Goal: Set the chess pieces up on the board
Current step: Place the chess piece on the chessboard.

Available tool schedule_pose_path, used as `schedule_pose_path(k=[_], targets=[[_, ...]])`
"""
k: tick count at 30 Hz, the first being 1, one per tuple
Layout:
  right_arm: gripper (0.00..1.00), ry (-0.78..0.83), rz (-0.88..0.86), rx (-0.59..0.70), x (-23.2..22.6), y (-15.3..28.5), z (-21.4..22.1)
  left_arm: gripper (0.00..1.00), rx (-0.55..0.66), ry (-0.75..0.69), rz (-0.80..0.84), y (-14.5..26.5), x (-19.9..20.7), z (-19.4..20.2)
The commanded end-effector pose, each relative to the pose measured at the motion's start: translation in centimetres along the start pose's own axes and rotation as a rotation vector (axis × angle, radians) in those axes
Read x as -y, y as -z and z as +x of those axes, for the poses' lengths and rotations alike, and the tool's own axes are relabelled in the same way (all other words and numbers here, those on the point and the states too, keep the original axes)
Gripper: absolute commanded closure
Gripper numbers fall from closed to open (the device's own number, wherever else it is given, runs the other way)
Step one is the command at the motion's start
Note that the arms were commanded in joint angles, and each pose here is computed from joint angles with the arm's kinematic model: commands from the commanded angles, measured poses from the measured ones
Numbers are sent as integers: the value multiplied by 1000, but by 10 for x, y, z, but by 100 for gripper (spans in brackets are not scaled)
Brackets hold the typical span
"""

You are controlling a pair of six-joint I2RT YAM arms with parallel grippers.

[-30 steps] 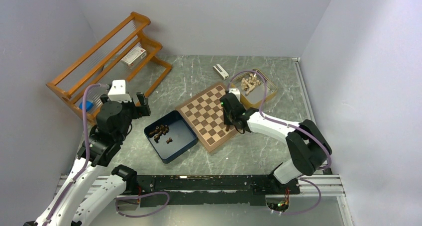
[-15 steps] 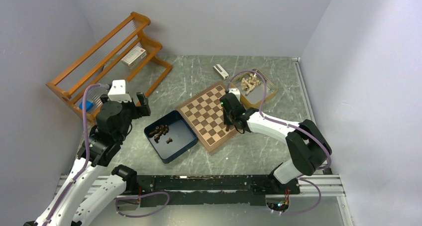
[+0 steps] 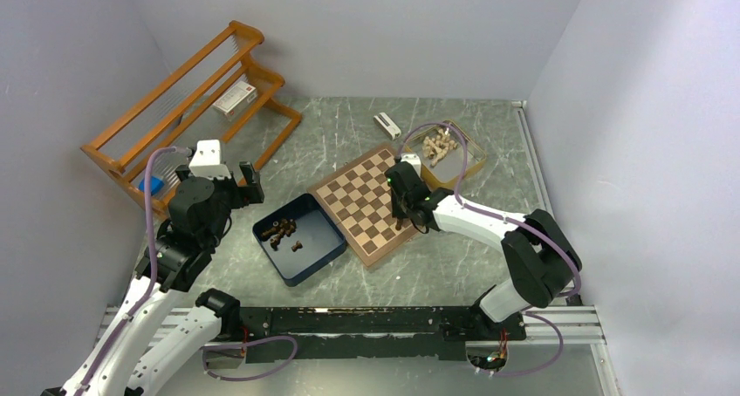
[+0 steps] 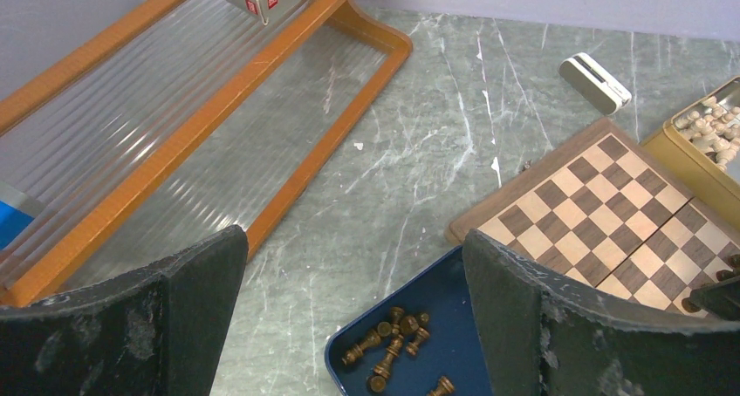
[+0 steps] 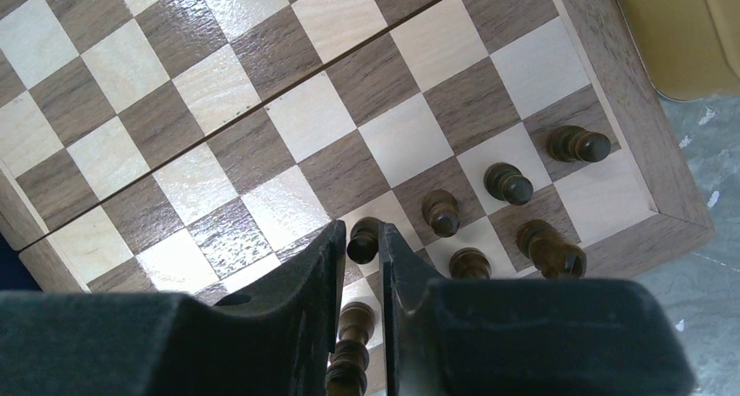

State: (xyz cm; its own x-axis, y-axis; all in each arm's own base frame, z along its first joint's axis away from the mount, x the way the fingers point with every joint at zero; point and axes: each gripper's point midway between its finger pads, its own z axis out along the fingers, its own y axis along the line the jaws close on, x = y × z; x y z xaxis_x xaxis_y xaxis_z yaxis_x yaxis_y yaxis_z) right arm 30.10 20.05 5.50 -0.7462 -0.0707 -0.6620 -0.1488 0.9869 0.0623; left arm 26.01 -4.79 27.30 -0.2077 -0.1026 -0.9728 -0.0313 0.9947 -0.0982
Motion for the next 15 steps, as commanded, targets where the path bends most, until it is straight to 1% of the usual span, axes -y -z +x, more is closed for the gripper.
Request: schedule_pose_path(k=[1,11,15], targets=[[75,-19,2,17,-2,0,-11,2,33,8,19,1,4,-9],[75,-16,13,5,-1,-1,-11,2,34,8,19,1,3,-9],[77,-11,23,-8,1,-2,-7,2,34,8,18,1,3,-9]])
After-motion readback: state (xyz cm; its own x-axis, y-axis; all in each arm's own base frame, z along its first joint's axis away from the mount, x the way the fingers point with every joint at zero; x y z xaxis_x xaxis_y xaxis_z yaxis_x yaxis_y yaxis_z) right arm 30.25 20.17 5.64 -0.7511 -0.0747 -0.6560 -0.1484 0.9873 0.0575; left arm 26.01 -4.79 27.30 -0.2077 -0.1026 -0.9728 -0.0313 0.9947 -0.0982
